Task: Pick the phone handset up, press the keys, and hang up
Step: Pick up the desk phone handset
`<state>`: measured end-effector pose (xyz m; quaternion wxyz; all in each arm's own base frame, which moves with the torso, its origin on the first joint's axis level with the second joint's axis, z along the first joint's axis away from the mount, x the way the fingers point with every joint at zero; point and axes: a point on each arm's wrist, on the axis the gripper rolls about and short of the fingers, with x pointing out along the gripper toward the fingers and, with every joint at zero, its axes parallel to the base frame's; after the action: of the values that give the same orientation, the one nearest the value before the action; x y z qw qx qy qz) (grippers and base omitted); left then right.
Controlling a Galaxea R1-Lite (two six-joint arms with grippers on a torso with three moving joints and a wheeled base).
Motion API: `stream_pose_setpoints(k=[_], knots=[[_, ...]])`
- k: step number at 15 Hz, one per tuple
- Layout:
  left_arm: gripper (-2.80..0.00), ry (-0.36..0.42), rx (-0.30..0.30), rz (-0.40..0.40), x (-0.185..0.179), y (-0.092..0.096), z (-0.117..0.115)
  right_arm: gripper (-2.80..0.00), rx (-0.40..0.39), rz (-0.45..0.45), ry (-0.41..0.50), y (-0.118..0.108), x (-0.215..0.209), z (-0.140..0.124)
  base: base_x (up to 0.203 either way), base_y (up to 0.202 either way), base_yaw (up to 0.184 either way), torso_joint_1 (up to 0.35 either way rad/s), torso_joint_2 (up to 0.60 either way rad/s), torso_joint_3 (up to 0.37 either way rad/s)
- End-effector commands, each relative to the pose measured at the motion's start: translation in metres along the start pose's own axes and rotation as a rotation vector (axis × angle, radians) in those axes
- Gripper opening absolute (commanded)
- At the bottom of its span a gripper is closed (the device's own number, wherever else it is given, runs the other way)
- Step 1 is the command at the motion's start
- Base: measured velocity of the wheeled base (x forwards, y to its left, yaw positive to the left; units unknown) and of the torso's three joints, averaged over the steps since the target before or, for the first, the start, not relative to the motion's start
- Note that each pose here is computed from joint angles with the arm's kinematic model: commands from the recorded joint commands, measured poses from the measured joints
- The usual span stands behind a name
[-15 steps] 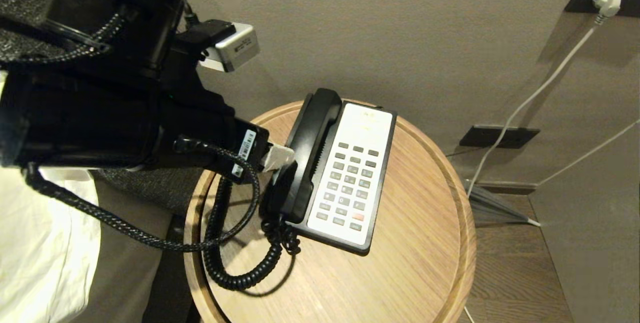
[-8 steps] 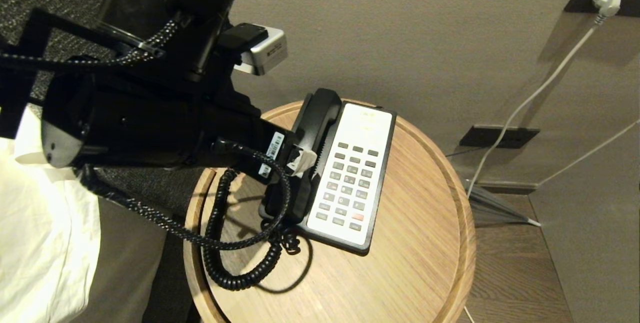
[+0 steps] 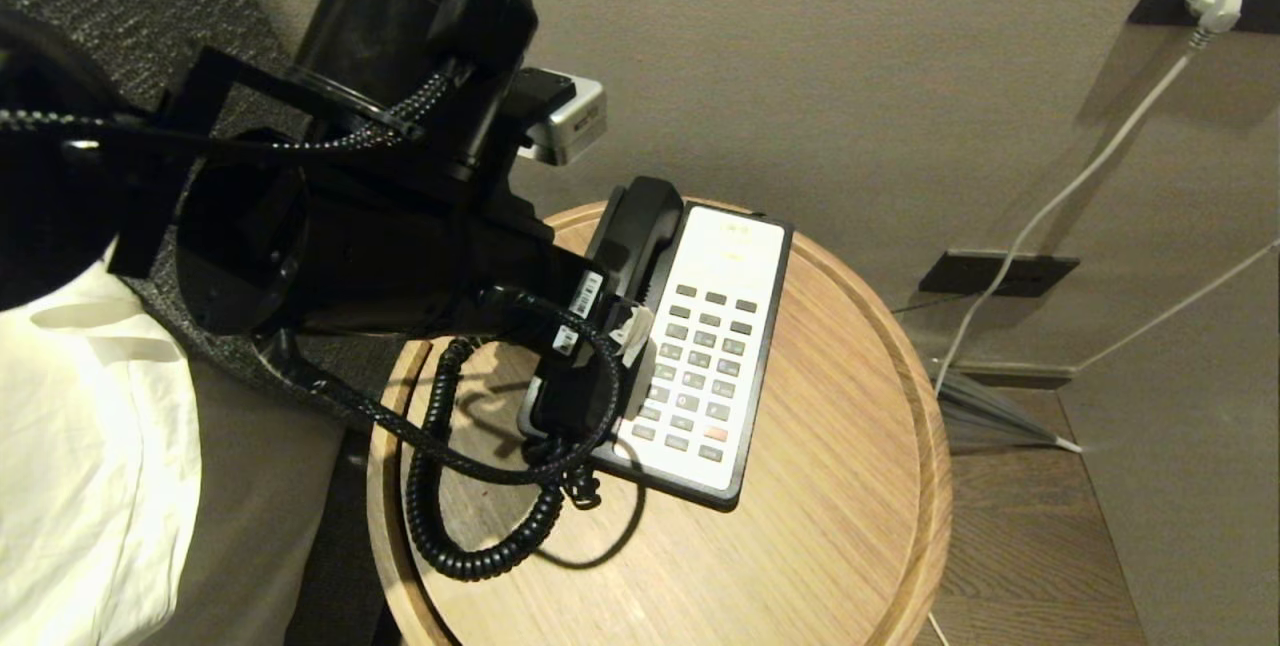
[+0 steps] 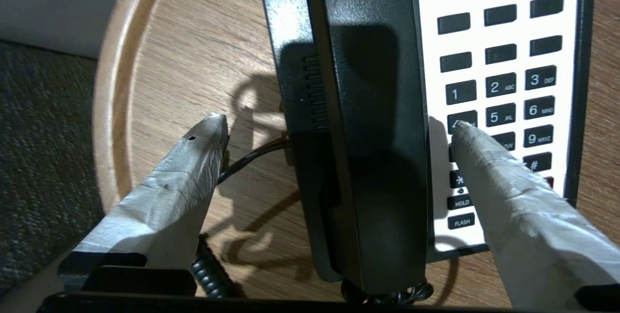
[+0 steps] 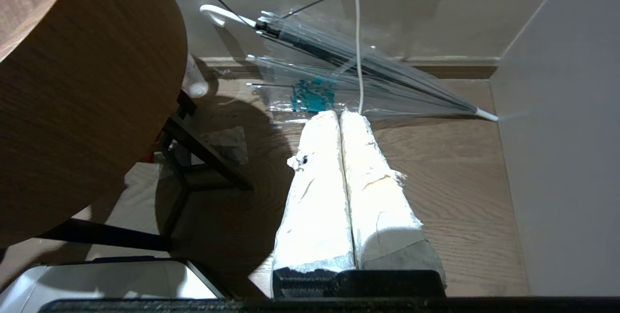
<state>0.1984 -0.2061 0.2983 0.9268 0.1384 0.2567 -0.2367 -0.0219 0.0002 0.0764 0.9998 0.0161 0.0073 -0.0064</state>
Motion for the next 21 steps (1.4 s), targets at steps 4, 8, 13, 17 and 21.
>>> stream_pose_setpoints(k=[4,8,13,17,21], knots=[[0.00,0.015,-0.028,0.018,0.0062,-0.0015,-0.0007,-2.80,0.000,0.000,0.000,0.0000,0.0000,0.0000,0.000,0.000,0.000,0.000,0.00,0.000],[0.00,0.018,-0.027,0.025,0.0072,-0.0017,-0.0007,-2.80,0.000,0.000,0.000,0.0000,0.0000,0.0000,0.000,0.000,0.000,0.000,0.00,0.000],[0.00,0.007,-0.031,0.052,0.0050,-0.0009,0.0025,-2.80,0.000,0.000,0.001,0.0000,0.0000,0.0000,0.000,0.000,0.000,0.000,0.00,0.000],[0.00,-0.008,-0.033,0.069,0.0060,-0.0047,0.0075,-2.80,0.000,0.000,-0.001,0.0000,0.0000,0.0000,0.000,0.000,0.000,0.000,0.00,0.000],[0.00,-0.002,-0.034,0.069,0.0086,-0.0079,0.0072,-2.80,0.000,0.000,0.000,0.0000,0.0000,0.0000,0.000,0.000,0.000,0.000,0.00,0.000]])
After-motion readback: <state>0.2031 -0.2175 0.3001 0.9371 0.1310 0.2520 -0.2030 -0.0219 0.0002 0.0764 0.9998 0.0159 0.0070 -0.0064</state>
